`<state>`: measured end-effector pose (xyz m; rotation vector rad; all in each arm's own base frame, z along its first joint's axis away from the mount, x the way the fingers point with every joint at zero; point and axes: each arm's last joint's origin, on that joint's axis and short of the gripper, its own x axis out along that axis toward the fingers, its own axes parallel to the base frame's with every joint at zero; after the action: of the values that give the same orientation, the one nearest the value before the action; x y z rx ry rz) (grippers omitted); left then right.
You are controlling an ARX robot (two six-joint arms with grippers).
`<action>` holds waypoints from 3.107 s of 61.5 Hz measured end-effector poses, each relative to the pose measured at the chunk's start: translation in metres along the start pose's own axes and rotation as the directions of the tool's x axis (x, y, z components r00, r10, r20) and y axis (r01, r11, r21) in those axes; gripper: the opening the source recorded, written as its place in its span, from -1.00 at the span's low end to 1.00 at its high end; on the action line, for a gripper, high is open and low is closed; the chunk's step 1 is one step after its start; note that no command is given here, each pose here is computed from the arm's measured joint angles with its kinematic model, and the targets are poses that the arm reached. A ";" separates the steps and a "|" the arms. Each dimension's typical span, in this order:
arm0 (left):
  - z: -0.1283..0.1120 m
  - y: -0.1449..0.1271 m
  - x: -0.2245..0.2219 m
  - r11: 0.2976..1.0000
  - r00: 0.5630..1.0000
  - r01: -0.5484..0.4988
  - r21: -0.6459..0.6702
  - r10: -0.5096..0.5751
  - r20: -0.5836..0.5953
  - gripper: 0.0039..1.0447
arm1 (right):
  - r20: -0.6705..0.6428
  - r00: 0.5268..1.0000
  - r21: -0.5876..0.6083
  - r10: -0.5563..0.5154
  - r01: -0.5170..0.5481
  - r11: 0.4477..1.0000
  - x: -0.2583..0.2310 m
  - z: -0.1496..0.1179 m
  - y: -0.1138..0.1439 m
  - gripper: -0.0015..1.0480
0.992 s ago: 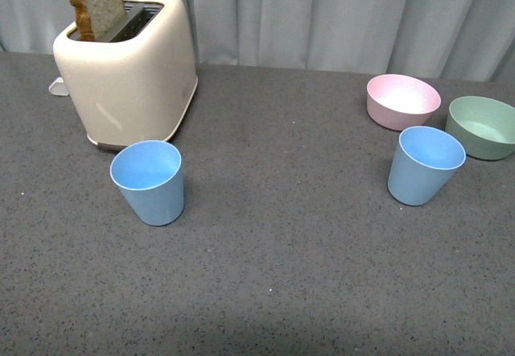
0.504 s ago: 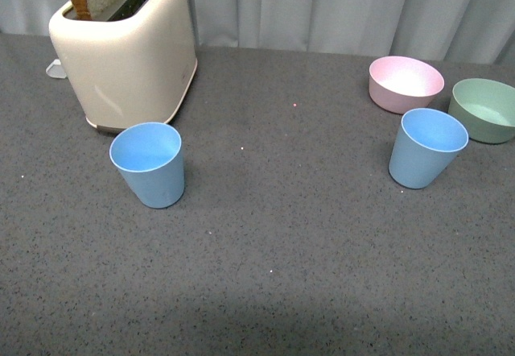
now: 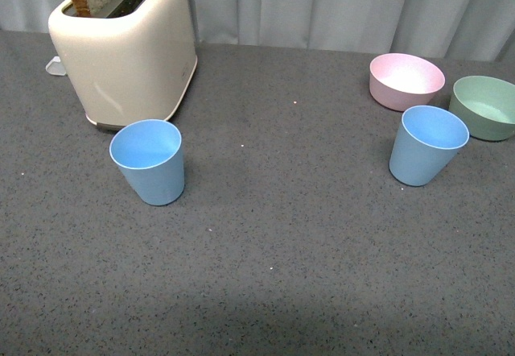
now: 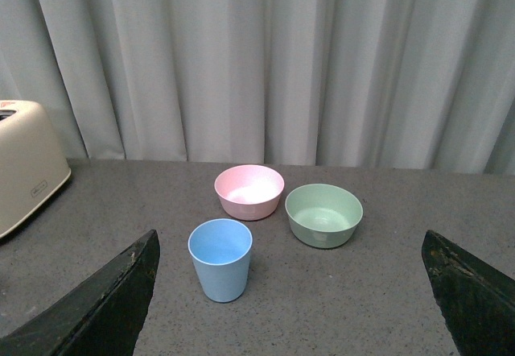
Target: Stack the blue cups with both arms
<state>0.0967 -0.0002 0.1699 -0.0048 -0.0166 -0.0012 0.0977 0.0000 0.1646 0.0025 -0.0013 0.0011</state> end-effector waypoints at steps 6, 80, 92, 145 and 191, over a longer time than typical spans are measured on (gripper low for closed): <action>0.000 0.000 0.000 1.000 1.000 0.000 0.000 0.000 0.000 0.88 | 0.000 1.000 0.000 0.000 0.000 1.000 0.000 0.000 0.000 0.81; -0.041 -0.037 0.225 0.922 0.530 -0.255 -0.292 -0.119 -0.840 0.88 | 0.000 1.000 0.000 0.000 0.000 1.000 0.000 0.000 0.000 0.81; -0.054 -0.045 0.233 0.923 0.475 -0.260 -0.285 -0.135 -0.870 0.88 | 0.000 1.000 0.000 0.000 0.000 1.000 0.000 0.000 0.000 0.81; -0.075 -0.065 0.257 0.928 0.362 -0.297 -0.226 -0.110 -0.926 -0.93 | 0.000 1.000 0.000 0.000 0.000 1.000 0.000 0.000 0.000 0.81; -0.054 -0.192 0.285 0.951 0.375 -0.161 -0.262 -0.187 -0.908 -0.94 | 0.000 1.000 0.000 0.000 0.000 1.000 0.000 0.000 0.000 0.81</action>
<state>0.3821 -0.1933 0.1220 -0.3349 1.1764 -0.0234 0.0977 0.0000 0.1646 0.0025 -0.0013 0.0008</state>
